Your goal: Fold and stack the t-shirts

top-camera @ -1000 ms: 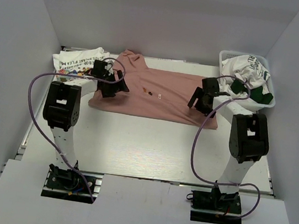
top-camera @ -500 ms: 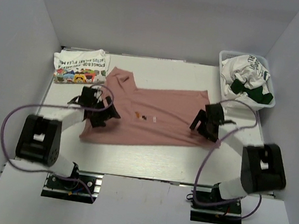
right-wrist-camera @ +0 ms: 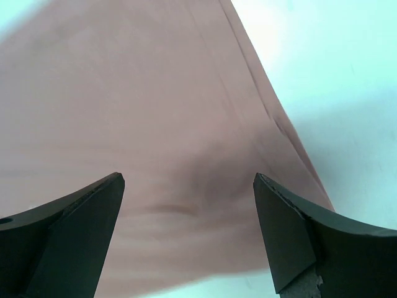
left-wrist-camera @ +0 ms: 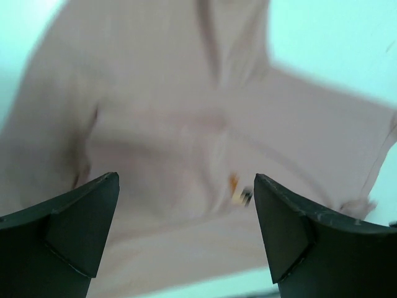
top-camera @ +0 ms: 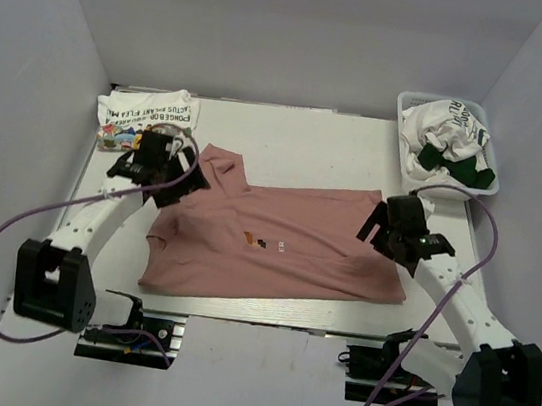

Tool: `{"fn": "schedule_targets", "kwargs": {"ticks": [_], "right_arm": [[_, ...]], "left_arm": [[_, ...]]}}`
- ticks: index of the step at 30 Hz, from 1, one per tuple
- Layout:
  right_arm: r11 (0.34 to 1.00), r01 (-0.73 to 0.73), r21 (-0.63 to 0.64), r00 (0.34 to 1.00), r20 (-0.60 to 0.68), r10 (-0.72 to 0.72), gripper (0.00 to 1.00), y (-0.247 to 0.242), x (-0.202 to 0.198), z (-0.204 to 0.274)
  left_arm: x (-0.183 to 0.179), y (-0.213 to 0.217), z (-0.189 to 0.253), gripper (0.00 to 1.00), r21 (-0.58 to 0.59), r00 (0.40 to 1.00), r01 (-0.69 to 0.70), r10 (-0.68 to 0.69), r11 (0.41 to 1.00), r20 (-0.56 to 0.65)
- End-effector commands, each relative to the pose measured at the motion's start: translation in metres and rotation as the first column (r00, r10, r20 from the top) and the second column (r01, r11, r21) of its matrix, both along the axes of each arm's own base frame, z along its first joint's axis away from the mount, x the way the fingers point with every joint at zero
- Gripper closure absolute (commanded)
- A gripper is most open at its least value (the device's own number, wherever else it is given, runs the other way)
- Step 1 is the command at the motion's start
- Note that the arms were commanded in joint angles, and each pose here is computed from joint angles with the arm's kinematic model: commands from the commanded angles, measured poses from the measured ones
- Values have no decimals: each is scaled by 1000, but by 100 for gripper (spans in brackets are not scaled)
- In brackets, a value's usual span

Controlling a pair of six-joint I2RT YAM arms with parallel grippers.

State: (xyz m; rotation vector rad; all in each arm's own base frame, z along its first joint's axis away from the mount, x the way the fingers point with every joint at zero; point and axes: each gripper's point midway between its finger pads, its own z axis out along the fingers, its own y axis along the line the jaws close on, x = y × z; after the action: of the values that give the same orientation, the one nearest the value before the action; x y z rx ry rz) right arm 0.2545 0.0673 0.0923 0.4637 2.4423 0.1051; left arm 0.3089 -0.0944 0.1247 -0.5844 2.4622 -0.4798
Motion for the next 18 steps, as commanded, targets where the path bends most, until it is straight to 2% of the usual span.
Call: {"fn": "schedule_targets", "kwargs": {"ticks": [1,3,4,5,7,8,9,10,12,13,15,18], "right_arm": [[1000,18,-12,990,142,-16,10,7,54,31],[998,60,-34,989,136,-55,10,7,80,37],[997,69,-37,988,144,-63,10,11,98,50],[992,107,-68,984,154,-95,10,2,106,53],[988,89,-123,993,88,-79,10,0,122,31],[987,102,-121,986,147,-84,10,3,143,57],[983,108,-150,985,147,-86,10,-2,150,58],[980,99,-175,992,95,-84,10,0,162,41],[979,98,-180,992,102,-80,10,2,179,48],[976,89,-198,995,50,-80,10,2,183,26],[975,97,-202,995,55,-88,10,1,195,30],[969,96,-229,995,24,-94,10,-2,210,12]], "left_arm": [[60,21,22,1,114,993,-72,61,991,99],[98,18,14,1,133,995,-78,70,988,67],[125,21,33,1,146,991,-85,69,986,112],[140,23,5,1,177,995,-89,82,980,51],[161,21,-3,1,204,998,-57,52,977,32],[185,16,15,1,218,996,-47,29,975,85],[195,17,12,1,235,996,-41,23,971,81],[213,21,2,1,272,998,-51,36,961,59],[227,20,-6,1,318,999,-24,13,948,38],[240,21,-14,1,337,1000,-20,12,941,26],[251,20,-20,2,345,1000,-9,0,938,28],[267,17,-27,6,355,999,14,-31,935,42]]}}
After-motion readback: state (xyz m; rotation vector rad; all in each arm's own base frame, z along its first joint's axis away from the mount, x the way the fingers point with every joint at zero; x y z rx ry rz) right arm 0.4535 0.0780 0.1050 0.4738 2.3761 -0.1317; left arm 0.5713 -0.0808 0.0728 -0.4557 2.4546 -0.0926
